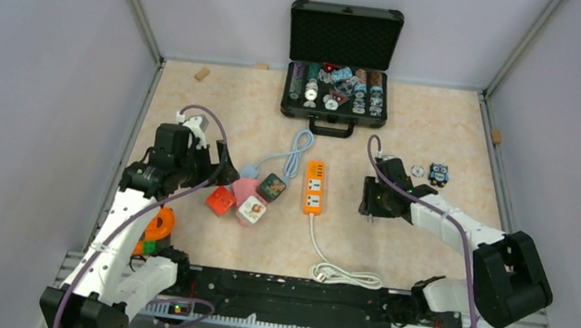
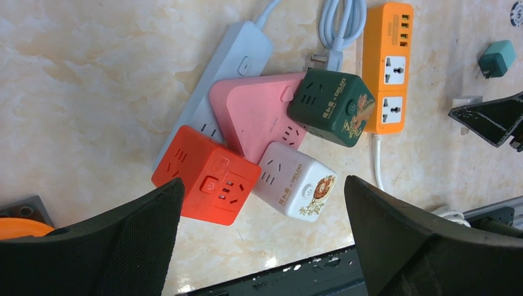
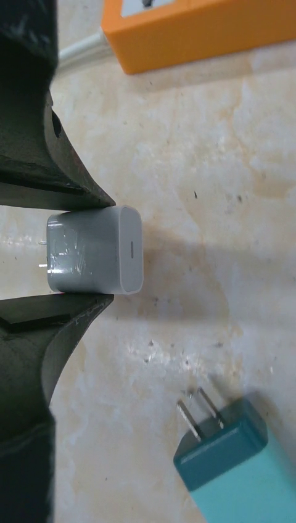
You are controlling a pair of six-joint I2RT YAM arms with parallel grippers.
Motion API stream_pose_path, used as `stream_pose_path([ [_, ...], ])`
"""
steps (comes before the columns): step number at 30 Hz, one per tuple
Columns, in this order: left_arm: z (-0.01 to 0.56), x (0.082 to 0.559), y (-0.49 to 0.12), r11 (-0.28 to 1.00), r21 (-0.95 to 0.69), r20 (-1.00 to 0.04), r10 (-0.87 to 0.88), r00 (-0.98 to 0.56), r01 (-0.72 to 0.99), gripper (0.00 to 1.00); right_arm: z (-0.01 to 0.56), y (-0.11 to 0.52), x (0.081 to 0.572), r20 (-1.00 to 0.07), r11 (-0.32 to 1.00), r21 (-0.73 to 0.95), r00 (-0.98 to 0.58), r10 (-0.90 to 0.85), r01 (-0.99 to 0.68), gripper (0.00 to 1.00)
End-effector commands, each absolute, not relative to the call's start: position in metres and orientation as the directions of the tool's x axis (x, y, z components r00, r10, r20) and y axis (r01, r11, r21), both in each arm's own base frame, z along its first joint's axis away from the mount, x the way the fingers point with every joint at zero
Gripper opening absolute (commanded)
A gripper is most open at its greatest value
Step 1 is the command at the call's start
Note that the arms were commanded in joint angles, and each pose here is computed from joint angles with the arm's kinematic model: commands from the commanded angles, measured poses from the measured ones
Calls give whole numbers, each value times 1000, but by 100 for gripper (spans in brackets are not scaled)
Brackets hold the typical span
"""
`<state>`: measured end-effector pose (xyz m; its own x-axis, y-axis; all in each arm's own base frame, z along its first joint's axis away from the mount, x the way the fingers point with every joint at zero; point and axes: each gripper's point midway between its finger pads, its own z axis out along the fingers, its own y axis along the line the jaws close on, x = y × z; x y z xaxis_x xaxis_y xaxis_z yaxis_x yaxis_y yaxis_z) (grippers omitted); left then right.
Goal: Insert the plug
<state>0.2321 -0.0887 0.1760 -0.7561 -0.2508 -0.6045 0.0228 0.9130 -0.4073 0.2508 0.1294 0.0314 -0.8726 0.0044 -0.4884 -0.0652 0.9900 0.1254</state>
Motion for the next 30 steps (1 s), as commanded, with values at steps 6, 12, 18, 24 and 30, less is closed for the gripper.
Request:
stream_pose_path([
  [6, 191, 226, -132, 800, -564, -563, -192, -804, 204, 99, 78, 213, 233, -616, 883, 208, -757, -216, -422, 0],
  [12, 188, 211, -172, 685, -692, -450, -163, -878, 227, 99, 93, 262, 202, -690, 753, 175, -625, -365, -634, 0],
  [18, 184, 195, -220, 579, -787, -327, -104, -939, 210, 99, 119, 303, 170, -773, 620, 151, -483, -411, -770, 0],
  [24, 177, 176, -255, 502, -843, -249, -43, -967, 195, 97, 154, 319, 153, -855, 537, 180, -401, -329, -824, 0],
  [30, 170, 159, -280, 447, -877, -198, -2, -980, 176, 92, 179, 319, 146, -898, 494, 208, -365, -247, -844, 0],
])
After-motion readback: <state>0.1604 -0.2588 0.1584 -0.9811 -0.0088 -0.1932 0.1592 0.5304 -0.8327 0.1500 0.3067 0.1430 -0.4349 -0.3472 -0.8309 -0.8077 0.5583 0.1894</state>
